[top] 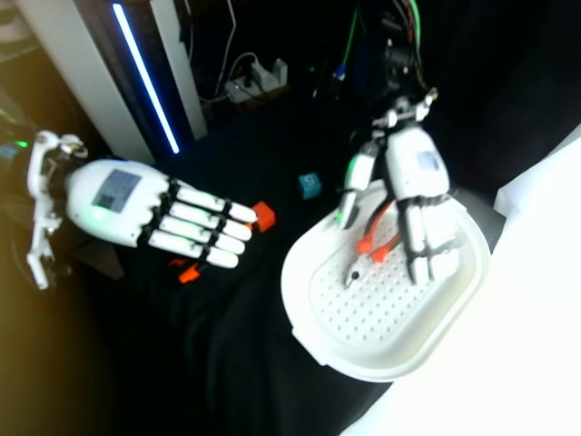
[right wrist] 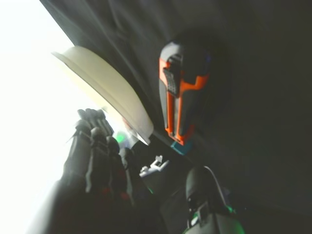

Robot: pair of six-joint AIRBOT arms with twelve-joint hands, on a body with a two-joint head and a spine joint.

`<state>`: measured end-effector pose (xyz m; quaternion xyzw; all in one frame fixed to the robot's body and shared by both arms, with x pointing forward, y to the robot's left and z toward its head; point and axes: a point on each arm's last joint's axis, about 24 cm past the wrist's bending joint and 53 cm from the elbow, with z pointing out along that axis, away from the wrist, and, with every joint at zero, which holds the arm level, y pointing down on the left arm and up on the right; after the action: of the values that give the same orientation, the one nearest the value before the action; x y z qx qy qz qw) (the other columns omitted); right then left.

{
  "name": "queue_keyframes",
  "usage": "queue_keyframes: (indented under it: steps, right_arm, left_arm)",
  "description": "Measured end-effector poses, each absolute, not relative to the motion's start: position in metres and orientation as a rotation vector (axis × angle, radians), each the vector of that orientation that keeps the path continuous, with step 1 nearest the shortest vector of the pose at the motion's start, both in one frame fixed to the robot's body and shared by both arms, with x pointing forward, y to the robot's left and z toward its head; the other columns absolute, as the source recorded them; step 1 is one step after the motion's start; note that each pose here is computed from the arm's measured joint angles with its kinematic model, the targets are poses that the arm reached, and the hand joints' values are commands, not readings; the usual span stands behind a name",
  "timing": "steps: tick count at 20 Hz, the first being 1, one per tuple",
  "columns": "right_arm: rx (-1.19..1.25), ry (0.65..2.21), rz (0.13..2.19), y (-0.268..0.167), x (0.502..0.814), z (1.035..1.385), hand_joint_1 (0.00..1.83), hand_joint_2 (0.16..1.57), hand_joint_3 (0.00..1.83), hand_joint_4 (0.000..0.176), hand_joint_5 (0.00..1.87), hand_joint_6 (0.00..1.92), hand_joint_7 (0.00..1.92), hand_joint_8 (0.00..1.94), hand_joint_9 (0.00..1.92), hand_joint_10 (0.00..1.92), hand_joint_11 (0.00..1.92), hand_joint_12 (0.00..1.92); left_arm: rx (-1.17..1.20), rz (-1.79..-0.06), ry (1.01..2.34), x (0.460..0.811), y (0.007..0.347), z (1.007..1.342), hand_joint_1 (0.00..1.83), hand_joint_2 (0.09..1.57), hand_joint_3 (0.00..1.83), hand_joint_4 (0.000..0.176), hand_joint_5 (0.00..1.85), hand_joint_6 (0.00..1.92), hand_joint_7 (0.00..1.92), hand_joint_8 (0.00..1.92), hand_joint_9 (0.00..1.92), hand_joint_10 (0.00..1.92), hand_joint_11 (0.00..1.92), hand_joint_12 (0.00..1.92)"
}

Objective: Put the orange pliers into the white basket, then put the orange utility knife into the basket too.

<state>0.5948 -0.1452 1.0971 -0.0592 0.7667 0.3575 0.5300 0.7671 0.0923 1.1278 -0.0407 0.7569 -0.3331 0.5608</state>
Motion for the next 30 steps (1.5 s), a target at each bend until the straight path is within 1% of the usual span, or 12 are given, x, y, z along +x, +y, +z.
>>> queue_keyframes:
  steps: [3, 4, 6, 7, 10, 11, 12, 13, 15, 16, 22, 30]
  right_arm:
    - [-0.133, 1.839, 0.855, -0.143, 0.600, 1.089, 0.47, 1.21, 0.00, 0.000, 0.00, 0.00, 0.00, 0.00, 0.03, 0.01, 0.03, 0.01]
    - [-0.132, 1.857, 0.853, -0.140, 0.603, 1.083, 0.44, 1.22, 0.00, 0.000, 0.00, 0.00, 0.01, 0.00, 0.05, 0.02, 0.05, 0.03]
    - [-0.120, 1.877, 0.847, -0.137, 0.611, 1.075, 0.54, 1.24, 0.00, 0.000, 0.09, 0.02, 0.20, 0.02, 0.21, 0.06, 0.00, 0.82]
    - [-0.109, 1.887, 0.846, -0.137, 0.613, 1.070, 0.56, 1.25, 0.00, 0.000, 0.12, 0.02, 0.23, 0.02, 0.24, 0.07, 0.00, 0.93]
    - [-0.078, 1.938, 0.848, -0.132, 0.614, 1.051, 0.53, 1.28, 0.00, 0.000, 0.23, 0.03, 0.34, 0.02, 0.28, 0.13, 0.00, 0.97]
    - [-0.079, 1.951, 0.852, -0.129, 0.613, 1.046, 0.57, 1.29, 0.00, 0.000, 0.38, 0.16, 0.49, 0.19, 0.20, 0.73, 0.00, 1.29]
    - [-0.079, 1.962, 0.850, -0.128, 0.612, 1.043, 0.59, 1.30, 0.00, 0.000, 0.34, 0.64, 0.43, 0.76, 0.18, 1.19, 0.00, 1.59]
    - [-0.074, 1.961, 0.847, -0.130, 0.615, 1.042, 0.69, 1.38, 0.00, 0.097, 0.45, 1.50, 0.43, 1.17, 0.25, 1.42, 0.07, 1.74]
    - [-0.061, 1.935, 0.844, -0.132, 0.623, 1.047, 0.79, 1.38, 0.00, 0.079, 0.53, 1.65, 0.55, 1.58, 0.48, 1.72, 0.38, 1.88]
    - [-0.047, 1.925, 0.845, -0.133, 0.627, 1.048, 1.04, 1.27, 0.00, 0.000, 0.85, 1.91, 0.99, 1.93, 1.08, 1.91, 1.15, 1.92]
    - [-0.086, 1.836, 0.858, -0.114, 0.631, 1.075, 1.26, 1.28, 0.01, 0.069, 0.95, 1.92, 1.25, 1.94, 1.42, 1.92, 1.47, 1.92]
    - [-0.190, 1.657, 0.905, -0.115, 0.602, 1.141, 1.31, 1.31, 0.01, 0.100, 0.91, 1.92, 1.27, 1.94, 1.47, 1.92, 1.50, 1.92]
  left_arm:
    - [-0.062, -0.835, 1.677, 0.745, 0.101, 1.159, 0.00, 1.12, 0.00, 0.118, 0.00, 0.00, 0.00, 0.00, 0.00, 0.00, 0.00, 0.00]
    - [-0.064, -0.857, 1.621, 0.733, 0.115, 1.170, 0.00, 1.13, 0.01, 0.153, 0.00, 0.00, 0.00, 0.00, 0.00, 0.00, 0.00, 0.00]
    - [-0.088, -0.877, 1.569, 0.702, 0.150, 1.171, 0.00, 1.28, 0.02, 0.169, 0.00, 0.00, 0.00, 0.00, 0.00, 0.00, 0.00, 0.00]
    - [-0.098, -0.878, 1.562, 0.691, 0.159, 1.168, 0.00, 1.33, 0.01, 0.143, 0.00, 0.00, 0.00, 0.00, 0.00, 0.00, 0.00, 0.00]
    - [-0.089, -0.904, 1.514, 0.648, 0.172, 1.168, 0.05, 1.39, 0.02, 0.148, 0.00, 0.00, 0.00, 0.00, 0.00, 0.00, 0.00, 0.00]
    - [-0.092, -0.924, 1.489, 0.636, 0.173, 1.169, 0.05, 1.38, 0.01, 0.152, 0.00, 0.00, 0.00, 0.00, 0.00, 0.00, 0.00, 0.00]
    - [-0.097, -0.936, 1.477, 0.626, 0.174, 1.166, 0.04, 1.38, 0.01, 0.115, 0.00, 0.00, 0.00, 0.00, 0.00, 0.00, 0.00, 0.00]
    - [-0.116, -0.944, 1.472, 0.619, 0.178, 1.163, 0.04, 1.38, 0.01, 0.091, 0.00, 0.00, 0.00, 0.00, 0.00, 0.00, 0.00, 0.00]
    - [-0.169, -0.939, 1.469, 0.613, 0.191, 1.155, 0.04, 1.38, 0.00, 0.074, 0.00, 0.00, 0.03, 0.01, 0.04, 0.01, 0.02, 0.01]
    - [-0.222, -0.938, 1.451, 0.611, 0.201, 1.154, 0.08, 1.39, 0.00, 0.060, 0.00, 0.00, 0.02, 0.00, 0.04, 0.01, 0.01, 0.01]
    - [-0.289, -0.915, 1.422, 0.602, 0.221, 1.151, 0.05, 1.39, 0.00, 0.050, 0.00, 0.00, 0.03, 0.00, 0.05, 0.00, 0.01, 0.01]
    - [-0.287, -0.916, 1.414, 0.601, 0.222, 1.152, 0.07, 1.38, 0.00, 0.064, 0.01, 0.01, 0.04, 0.00, 0.05, 0.00, 0.01, 0.15]
